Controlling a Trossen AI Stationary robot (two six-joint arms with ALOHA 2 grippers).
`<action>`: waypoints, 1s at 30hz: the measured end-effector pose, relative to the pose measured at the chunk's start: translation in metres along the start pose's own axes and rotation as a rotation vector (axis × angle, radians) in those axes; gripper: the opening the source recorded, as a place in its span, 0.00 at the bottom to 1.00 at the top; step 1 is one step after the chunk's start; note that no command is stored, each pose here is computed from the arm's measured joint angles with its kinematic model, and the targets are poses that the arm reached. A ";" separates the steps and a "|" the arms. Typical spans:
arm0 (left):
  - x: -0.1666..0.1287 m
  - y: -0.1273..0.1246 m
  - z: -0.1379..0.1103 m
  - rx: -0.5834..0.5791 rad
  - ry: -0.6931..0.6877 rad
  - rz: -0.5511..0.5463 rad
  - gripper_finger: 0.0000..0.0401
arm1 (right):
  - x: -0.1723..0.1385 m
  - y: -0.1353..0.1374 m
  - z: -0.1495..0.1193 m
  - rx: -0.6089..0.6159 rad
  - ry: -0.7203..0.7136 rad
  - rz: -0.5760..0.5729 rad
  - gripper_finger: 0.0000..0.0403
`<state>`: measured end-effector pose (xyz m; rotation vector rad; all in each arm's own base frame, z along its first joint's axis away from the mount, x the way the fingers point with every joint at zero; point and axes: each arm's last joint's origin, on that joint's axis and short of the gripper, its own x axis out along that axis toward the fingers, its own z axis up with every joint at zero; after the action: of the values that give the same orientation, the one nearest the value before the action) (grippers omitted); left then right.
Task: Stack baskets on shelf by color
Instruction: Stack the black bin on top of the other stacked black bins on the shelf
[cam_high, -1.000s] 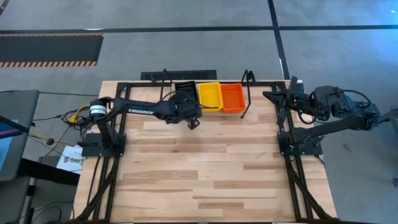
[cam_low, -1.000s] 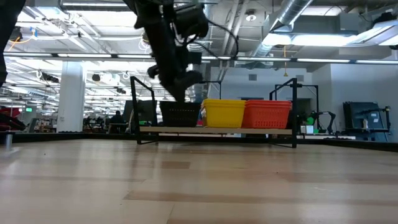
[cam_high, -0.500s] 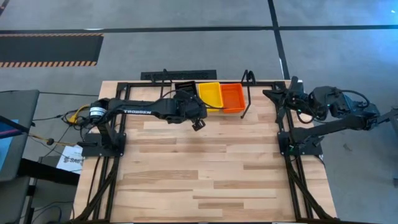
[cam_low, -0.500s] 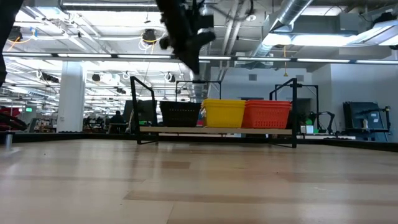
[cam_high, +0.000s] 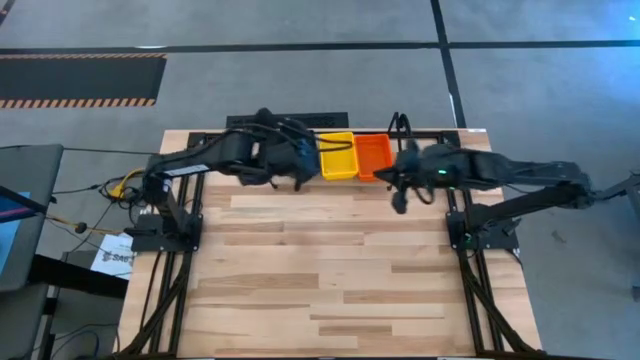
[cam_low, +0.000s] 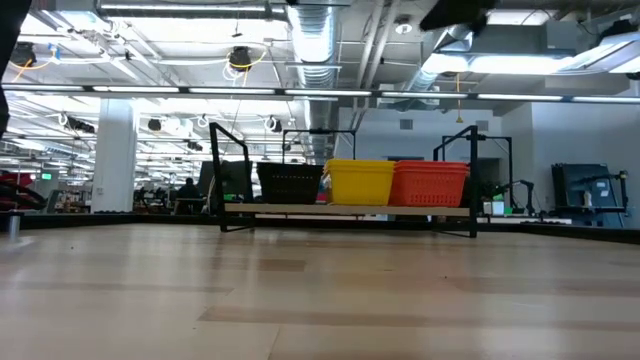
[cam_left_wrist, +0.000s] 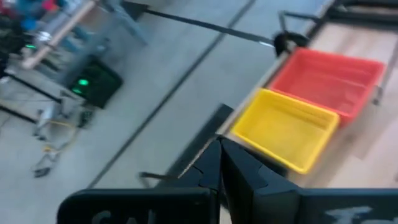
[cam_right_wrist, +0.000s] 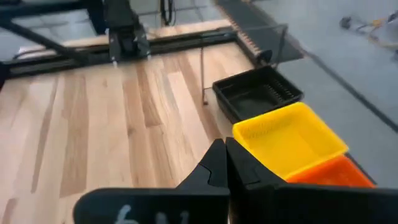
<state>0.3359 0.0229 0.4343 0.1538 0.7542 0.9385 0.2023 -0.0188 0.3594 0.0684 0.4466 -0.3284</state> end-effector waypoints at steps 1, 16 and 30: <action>-0.009 0.006 0.001 -0.011 -0.008 0.019 0.00 | 0.008 0.000 0.000 -0.008 0.016 0.011 0.00; -0.090 0.029 -0.010 -0.098 -0.154 0.002 0.00 | 0.119 -0.007 0.042 -0.132 0.151 0.385 0.00; -0.139 0.009 -0.027 -0.100 -0.280 -0.086 0.00 | 0.232 -0.019 0.042 -0.358 0.458 0.270 0.00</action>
<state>0.2626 -0.0846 0.4896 0.1599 0.4512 0.8494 0.4105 -0.1112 0.2967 -0.1480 0.9342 0.0415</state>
